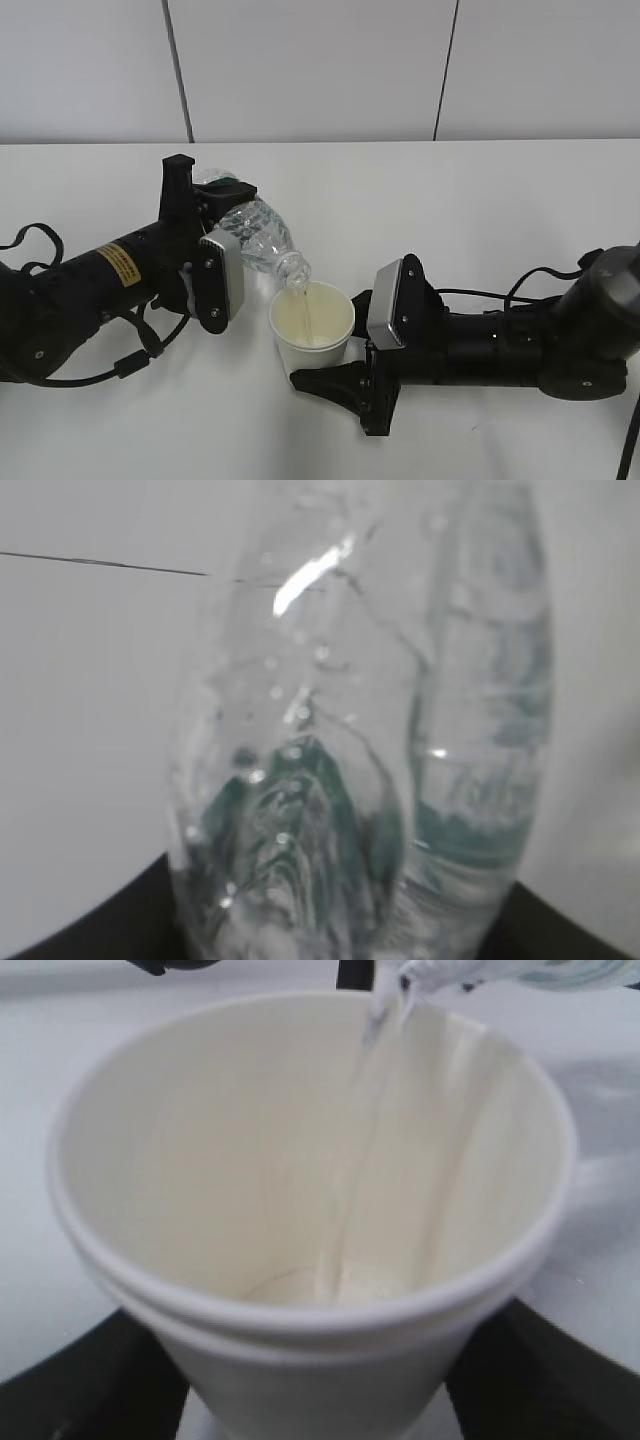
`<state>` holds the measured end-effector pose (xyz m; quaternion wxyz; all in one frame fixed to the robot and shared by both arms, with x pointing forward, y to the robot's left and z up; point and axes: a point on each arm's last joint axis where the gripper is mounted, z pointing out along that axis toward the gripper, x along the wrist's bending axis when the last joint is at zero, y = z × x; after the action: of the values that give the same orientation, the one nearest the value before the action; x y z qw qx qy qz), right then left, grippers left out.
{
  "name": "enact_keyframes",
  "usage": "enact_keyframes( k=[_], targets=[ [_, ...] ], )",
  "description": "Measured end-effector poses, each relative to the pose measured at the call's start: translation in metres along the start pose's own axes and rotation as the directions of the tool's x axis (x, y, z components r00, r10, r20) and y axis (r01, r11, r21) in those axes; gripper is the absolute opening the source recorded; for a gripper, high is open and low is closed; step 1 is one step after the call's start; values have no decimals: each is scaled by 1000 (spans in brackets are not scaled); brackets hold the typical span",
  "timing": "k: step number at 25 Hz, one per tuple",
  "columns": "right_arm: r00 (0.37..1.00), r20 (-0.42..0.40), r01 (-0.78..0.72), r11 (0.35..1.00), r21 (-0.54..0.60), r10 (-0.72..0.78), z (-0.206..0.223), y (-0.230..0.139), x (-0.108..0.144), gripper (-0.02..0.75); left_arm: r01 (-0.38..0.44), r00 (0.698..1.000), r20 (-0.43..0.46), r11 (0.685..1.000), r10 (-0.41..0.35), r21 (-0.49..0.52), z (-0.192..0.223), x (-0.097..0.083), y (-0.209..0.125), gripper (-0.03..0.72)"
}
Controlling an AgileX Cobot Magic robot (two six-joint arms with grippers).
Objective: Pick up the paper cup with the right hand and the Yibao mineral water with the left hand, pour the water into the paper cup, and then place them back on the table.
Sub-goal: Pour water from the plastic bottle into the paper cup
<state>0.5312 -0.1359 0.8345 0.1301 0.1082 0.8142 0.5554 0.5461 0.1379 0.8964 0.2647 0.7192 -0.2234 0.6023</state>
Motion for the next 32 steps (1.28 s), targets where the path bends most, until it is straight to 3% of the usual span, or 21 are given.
enact_keyframes(
  k=[15,32],
  targets=[
    [1000,-1,-3,1000,2,3,1,-2,0,548,-97,995,0,995,97,0,0,0,0,361],
    [1000,0,-2,1000,9,2,1,-2,0,548,-131,991,-4,991,131,0,0,0,0,361]
  ],
)
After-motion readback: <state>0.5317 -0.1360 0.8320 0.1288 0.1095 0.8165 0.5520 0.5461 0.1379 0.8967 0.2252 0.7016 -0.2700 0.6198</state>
